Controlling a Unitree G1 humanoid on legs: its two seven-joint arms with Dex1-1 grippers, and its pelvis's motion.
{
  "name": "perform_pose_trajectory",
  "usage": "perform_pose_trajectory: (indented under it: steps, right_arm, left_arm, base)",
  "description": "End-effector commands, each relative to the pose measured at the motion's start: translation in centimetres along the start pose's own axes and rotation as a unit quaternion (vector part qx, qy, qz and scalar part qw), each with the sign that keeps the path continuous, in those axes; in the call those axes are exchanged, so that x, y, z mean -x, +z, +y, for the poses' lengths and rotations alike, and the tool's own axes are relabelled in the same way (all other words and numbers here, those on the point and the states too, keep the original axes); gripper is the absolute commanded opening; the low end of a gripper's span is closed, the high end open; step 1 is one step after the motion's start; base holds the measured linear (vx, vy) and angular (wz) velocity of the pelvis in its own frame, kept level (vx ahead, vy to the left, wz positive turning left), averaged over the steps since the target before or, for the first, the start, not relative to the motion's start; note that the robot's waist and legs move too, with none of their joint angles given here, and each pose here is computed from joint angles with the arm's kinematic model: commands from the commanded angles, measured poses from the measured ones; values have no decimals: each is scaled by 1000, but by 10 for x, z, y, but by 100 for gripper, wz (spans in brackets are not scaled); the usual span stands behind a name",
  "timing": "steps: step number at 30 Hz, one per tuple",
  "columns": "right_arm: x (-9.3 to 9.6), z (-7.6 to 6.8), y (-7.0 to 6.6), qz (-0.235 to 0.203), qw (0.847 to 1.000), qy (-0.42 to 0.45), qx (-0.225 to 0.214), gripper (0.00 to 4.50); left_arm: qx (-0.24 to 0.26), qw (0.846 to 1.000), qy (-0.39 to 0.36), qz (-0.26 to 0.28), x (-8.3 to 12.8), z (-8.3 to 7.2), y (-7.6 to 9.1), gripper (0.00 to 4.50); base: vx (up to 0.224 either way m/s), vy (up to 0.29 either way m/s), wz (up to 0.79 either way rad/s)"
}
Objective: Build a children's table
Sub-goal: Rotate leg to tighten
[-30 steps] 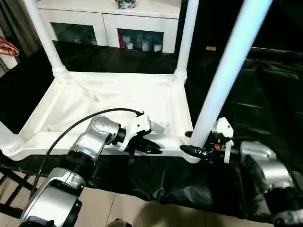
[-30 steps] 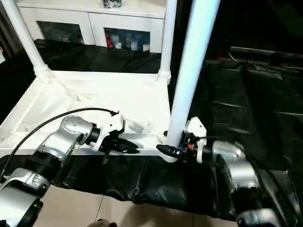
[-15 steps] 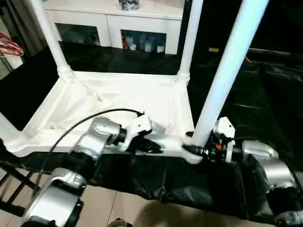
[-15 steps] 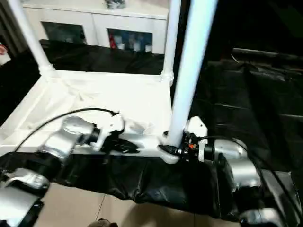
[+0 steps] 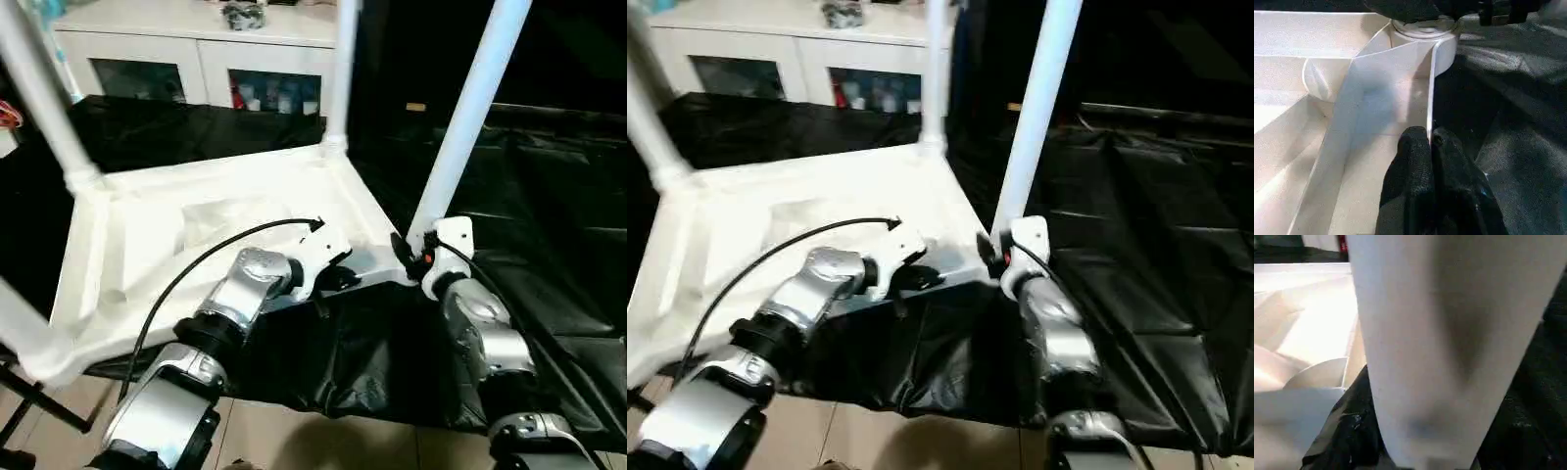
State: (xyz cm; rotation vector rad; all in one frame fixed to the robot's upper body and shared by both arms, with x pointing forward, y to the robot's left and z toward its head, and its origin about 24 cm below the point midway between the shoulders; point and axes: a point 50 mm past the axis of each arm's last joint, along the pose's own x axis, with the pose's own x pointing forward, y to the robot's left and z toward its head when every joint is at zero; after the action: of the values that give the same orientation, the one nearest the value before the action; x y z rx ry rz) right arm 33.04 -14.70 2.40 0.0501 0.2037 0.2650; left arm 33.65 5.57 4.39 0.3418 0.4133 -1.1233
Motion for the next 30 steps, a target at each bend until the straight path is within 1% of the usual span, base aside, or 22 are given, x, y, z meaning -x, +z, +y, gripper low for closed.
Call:
perform_pose_trajectory:
  steps: [1, 2, 4, 5, 7, 8, 9, 10, 13, 16, 17, 18, 19, 20, 21, 22, 23, 24, 25, 26, 27, 30]
  right_arm:
    - [-3, 50, -30, 57, 994, 89, -28, 275]
    - [-3, 50, -30, 57, 994, 89, -28, 275]
    - [-1, 46, -27, 50, 994, 92, -20, 305]
    - [-1, 45, -27, 48, 994, 92, -22, 313]
    - [2, 37, -24, 38, 992, 115, -20, 317]
    - [3, 37, -24, 38, 992, 119, -19, 317]
    - [8, 31, -24, 39, 988, 150, -7, 317]
    - [10, 29, -24, 39, 987, 158, -2, 317]
    - [25, 21, -25, 48, 968, 245, 38, 317]
    - [37, 16, -25, 60, 948, 308, 51, 317]
    - [45, 12, -26, 71, 935, 343, 58, 317]
    - [49, 10, -26, 79, 925, 366, 64, 317]
    - [53, 8, -26, 85, 918, 382, 68, 317]
    - [54, 7, -26, 89, 914, 390, 70, 317]
    - [59, 2, -26, 101, 900, 418, 77, 301]
    - [59, 2, -26, 101, 900, 418, 77, 292]
    - [61, 1, -25, 105, 895, 427, 78, 292]
    - [63, -2, -23, 110, 887, 441, 84, 286]
    - [63, -4, -23, 112, 884, 445, 86, 270]
    - [64, -5, -21, 115, 881, 451, 89, 270]
    - [63, -7, -19, 116, 877, 458, 91, 260]
    - [63, -8, -16, 117, 871, 468, 91, 248]
  left_arm:
    - [-25, 999, 6, -46, -10, -5, 28, 0]
    - [-25, 999, 6, -46, -10, -5, 28, 0]
    - [-36, 998, -17, -50, -3, -3, 26, 0]
    - [-38, 998, -22, -50, -1, -3, 25, 0]
    - [-49, 996, -46, -50, 5, -3, 21, 0]
    - [-49, 996, -48, -50, 6, -3, 21, 0]
    - [-51, 995, -62, -53, 10, -2, 19, 0]
    - [-53, 995, -66, -54, 11, -2, 19, 0]
    - [-53, 992, -94, -59, 19, -2, 17, 0]
    - [-59, 990, -114, -56, 25, -1, 14, 0]
    - [-59, 989, -121, -54, 28, 0, 13, 0]
    - [-61, 989, -126, -50, 30, 1, 11, 0]
    - [-62, 989, -128, -46, 32, 2, 10, 0]
    - [-63, 989, -129, -43, 33, 3, 9, 0]
    - [-62, 988, -136, -37, 37, 5, 7, 0]
    - [-62, 988, -136, -37, 37, 5, 7, 0]
    - [-62, 988, -139, -36, 38, 5, 6, 0]
    - [-60, 987, -143, -33, 40, 6, 5, 0]
    - [-60, 987, -145, -32, 41, 7, 5, 0]
    - [-59, 987, -147, -30, 43, 7, 4, 0]
    - [-59, 987, -150, -29, 44, 8, 4, 0]
    - [-58, 986, -153, -28, 45, 8, 3, 0]
  base:
    - [0, 0, 0]
    - [0, 0, 0]
    - [0, 0, 0]
    - [0, 0, 0]
    - [0, 0, 0]
    - [0, 0, 0]
    - [0, 0, 0]
    - [0, 0, 0]
    - [0, 0, 0]
    - [0, 0, 0]
    - [0, 0, 0]
    - [0, 0, 0]
    - [0, 0, 0]
    - [0, 0, 0]
    - [0, 0, 0]
    - [0, 0, 0]
    - [0, 0, 0]
    - [0, 0, 0]
    - [0, 0, 0]
    - [0, 0, 0]
    - [0, 0, 0]
    - [0, 0, 0]
